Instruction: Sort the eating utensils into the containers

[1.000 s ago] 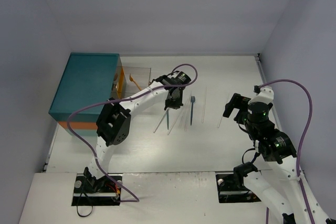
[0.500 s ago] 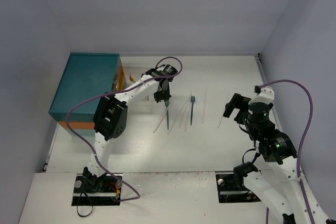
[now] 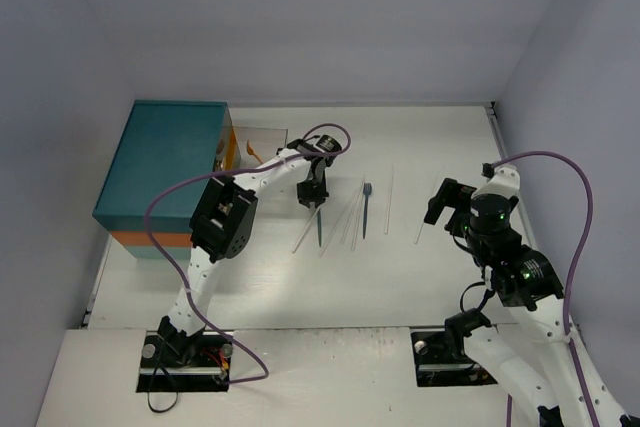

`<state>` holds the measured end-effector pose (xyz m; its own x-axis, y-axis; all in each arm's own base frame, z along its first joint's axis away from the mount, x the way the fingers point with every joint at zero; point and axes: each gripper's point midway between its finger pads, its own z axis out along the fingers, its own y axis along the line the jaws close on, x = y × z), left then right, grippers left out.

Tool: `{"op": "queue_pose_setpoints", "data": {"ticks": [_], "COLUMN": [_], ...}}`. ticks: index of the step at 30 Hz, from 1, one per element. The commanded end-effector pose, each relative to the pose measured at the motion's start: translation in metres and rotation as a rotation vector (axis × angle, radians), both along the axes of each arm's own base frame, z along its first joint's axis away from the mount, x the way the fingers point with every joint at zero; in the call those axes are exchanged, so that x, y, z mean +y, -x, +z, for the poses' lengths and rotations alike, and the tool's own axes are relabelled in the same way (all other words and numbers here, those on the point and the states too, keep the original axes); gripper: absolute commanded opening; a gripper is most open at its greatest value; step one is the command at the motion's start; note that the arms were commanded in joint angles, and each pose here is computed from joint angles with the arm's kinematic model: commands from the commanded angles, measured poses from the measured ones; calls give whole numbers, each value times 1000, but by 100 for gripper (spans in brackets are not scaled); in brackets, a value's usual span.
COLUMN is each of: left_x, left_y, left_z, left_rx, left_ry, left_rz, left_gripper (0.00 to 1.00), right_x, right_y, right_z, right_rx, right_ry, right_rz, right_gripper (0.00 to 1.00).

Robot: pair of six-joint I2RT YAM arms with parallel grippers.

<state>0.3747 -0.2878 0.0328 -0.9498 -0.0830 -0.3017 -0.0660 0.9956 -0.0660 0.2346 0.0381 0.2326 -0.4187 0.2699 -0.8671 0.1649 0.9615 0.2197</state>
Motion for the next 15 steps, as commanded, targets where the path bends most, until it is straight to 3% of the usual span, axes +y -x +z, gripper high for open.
{"op": "queue_pose_setpoints", "data": {"ticks": [1,15], "left_x": [-13,-26], "left_y": [-6,1], "left_z": [37,48], "left_rx": [-67,-86], "left_ry": [76,122], "left_rz": [21,18], "left_gripper": [19,19], "right_x": [-1,0], "right_y": [-9,-10], "right_z": [5,5], "right_rx": [-29,-28], "right_ry": [-7,-7], "right_rz": [-23,-21], "right_gripper": [100,100]}}
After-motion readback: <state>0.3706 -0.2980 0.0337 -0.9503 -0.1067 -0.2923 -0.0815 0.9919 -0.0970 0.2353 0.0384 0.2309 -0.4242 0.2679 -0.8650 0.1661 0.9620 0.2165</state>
